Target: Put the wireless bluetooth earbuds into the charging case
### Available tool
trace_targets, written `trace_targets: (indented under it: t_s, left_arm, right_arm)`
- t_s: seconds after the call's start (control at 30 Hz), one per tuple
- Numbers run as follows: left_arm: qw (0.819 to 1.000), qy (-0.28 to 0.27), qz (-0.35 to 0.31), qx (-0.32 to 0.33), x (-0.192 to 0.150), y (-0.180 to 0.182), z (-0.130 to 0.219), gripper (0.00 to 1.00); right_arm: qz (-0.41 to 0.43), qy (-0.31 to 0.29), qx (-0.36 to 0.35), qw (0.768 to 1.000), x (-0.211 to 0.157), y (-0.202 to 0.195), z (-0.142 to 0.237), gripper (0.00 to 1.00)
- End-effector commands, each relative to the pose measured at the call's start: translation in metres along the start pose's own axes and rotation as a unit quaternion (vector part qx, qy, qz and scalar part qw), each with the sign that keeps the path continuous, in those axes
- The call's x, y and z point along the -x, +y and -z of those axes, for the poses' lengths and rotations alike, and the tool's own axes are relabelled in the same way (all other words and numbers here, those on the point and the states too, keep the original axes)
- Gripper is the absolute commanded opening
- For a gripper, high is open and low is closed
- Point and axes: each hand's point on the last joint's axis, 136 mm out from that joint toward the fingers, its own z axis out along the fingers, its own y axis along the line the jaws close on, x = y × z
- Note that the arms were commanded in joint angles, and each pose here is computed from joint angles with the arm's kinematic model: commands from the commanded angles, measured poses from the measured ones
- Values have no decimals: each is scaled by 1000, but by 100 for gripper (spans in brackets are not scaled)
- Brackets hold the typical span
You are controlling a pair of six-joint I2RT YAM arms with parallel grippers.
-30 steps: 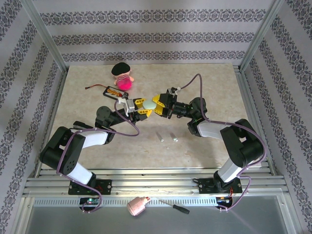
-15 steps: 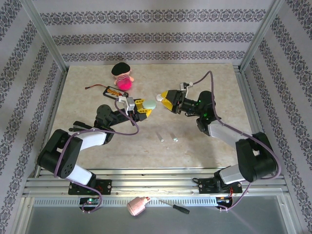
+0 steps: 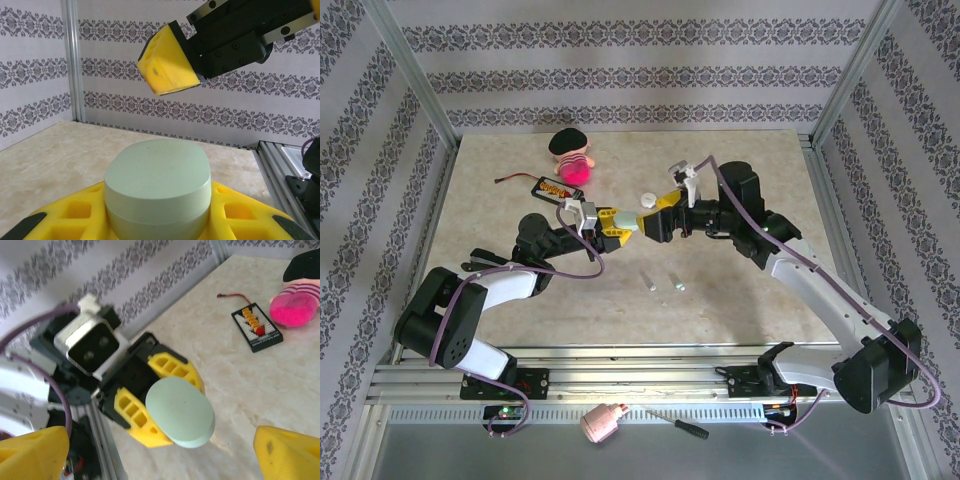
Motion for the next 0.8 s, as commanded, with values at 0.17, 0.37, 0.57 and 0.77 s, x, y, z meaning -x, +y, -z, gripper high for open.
trace_targets:
  t_s: [0.17,0.37,0.57,0.77]
  left_arm:
    - [999,-30,-15,-38,29,-9,-3,28]
    - [998,-33,-17,-57,31,-16,-2,27]
    - [997,-29,-19,-66,29,-21,0,26]
    - [997,-26,-17,-66,23,-20,0,26]
  right_arm:
    - [51,84,-27,995,-29,-10,-18,96]
    - [15,84,-59,995,-23,-27,-27,92]
    - [-28,67,-77,994,-13,-42,-24,90]
    - [-61,61,-88,992,-11,-57,-22,89]
